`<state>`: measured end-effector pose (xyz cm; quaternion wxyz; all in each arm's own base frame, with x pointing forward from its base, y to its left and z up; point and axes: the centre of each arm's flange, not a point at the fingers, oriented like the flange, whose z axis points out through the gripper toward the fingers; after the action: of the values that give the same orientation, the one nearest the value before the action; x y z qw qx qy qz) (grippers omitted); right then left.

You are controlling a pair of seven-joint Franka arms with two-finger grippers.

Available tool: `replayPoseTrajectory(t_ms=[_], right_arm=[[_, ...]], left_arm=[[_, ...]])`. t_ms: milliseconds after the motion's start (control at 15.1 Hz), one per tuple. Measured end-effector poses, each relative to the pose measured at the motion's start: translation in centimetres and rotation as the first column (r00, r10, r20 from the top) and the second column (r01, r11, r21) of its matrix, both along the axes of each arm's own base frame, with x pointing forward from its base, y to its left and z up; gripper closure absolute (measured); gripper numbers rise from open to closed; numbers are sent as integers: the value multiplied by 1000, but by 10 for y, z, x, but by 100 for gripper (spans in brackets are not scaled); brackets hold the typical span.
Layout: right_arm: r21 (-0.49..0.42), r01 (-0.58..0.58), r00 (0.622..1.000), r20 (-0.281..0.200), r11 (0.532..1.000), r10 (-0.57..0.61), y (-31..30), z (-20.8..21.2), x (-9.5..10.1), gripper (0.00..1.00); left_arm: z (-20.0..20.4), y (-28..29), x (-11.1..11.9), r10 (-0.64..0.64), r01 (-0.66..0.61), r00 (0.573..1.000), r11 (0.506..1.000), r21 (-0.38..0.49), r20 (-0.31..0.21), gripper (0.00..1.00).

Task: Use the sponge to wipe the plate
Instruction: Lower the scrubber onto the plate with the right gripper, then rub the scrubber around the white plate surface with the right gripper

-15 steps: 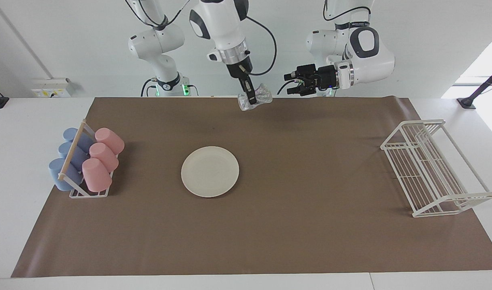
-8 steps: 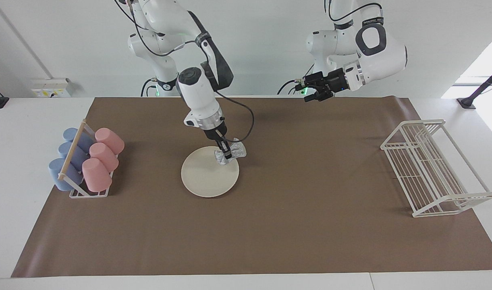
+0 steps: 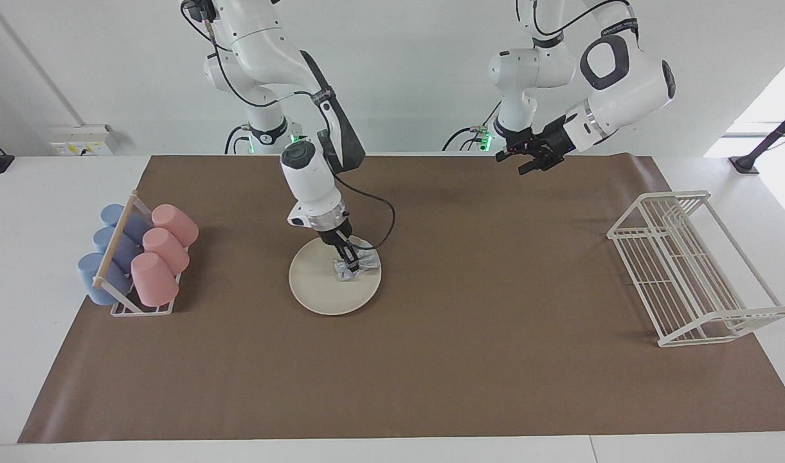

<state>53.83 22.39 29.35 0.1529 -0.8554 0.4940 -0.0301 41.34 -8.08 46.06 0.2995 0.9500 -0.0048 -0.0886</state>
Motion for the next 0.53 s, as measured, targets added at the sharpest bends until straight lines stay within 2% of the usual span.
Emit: replayPoseTrajectory(t_ms=[264,397,529], right_arm=[[-44,-60,997,39,997,62,-69,-2,24,89],[-46,-63,997,40,997,64,-73,-3,24,89],[-42,-55,998,39,998,57,-68,-3,23,89]], left_arm=[[-6,10,4,-36,31,999,984,173,28,0],[-5,13,6,-49,40,998,969,243,34,0],[-3,14,9,-50,38,998,964,264,39,0]])
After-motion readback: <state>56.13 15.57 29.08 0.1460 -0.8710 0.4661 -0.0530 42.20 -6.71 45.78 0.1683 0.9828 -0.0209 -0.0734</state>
